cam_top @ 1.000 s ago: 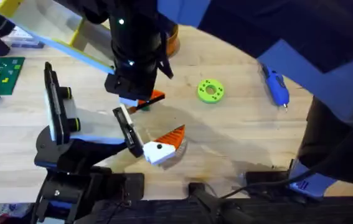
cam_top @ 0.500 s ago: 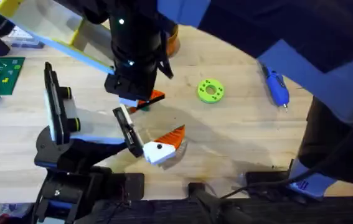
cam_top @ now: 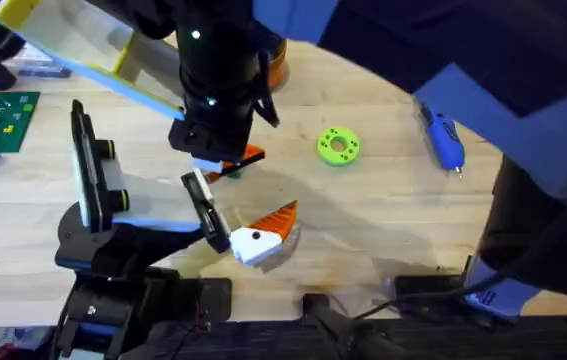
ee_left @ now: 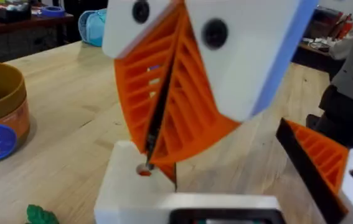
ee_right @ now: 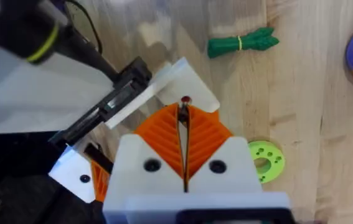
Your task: Pick up the gripper from the table and insert it into the empty holder that is missing its gripper. Then pick up a screw, insert it into the mounting hole, and use the screwdriver to tighten it. Finally, clean up the table by picking up the vegetable and placing it into the bucket.
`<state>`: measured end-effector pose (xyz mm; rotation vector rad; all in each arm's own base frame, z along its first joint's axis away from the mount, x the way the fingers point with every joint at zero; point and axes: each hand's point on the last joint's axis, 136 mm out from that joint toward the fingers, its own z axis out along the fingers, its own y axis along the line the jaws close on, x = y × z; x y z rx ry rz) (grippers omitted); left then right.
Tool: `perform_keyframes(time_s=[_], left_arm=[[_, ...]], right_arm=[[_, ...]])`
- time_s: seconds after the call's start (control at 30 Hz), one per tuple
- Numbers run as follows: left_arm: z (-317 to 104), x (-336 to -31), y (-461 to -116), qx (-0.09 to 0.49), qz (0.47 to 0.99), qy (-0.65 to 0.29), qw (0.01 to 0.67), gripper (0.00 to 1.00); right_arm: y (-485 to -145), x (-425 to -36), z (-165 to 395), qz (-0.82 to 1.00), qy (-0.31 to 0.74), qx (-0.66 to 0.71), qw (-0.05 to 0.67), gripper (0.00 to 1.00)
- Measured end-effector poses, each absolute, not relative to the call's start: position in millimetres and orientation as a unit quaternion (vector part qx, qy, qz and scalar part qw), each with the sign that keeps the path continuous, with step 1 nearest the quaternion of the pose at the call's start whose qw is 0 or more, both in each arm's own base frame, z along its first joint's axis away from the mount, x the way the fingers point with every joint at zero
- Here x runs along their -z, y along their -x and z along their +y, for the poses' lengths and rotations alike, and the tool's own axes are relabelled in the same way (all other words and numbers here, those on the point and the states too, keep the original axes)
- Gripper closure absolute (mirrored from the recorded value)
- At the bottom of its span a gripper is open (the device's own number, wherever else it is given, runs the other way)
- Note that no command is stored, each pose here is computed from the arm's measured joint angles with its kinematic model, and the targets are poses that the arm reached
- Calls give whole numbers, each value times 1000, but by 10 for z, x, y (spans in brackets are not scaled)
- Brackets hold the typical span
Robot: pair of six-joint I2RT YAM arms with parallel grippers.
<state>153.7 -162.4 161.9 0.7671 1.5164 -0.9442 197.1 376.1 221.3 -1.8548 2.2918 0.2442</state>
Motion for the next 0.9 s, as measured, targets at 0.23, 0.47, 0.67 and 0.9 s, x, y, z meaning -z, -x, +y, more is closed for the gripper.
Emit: perform_keyframes(time_s=[0.23, 0.47, 0.67, 0.9], left_arm=[[-1624, -1619, -1537, 401, 644, -326, 564, 14], [-1624, -1619, -1537, 401, 644, -326, 564, 14], [-1624, -1619, -1537, 401, 644, -326, 564, 14], [-1624, -1619, -1537, 401, 644, -326, 564, 14]], right_arm=[[-1980, -2219, 3778, 771, 624, -84, 95, 995], [-1988, -2223, 3792, 770, 625, -85, 99, 995], [-1988, -2222, 3791, 770, 625, -85, 98, 995], [-1987, -2220, 3789, 770, 625, -84, 98, 995]])
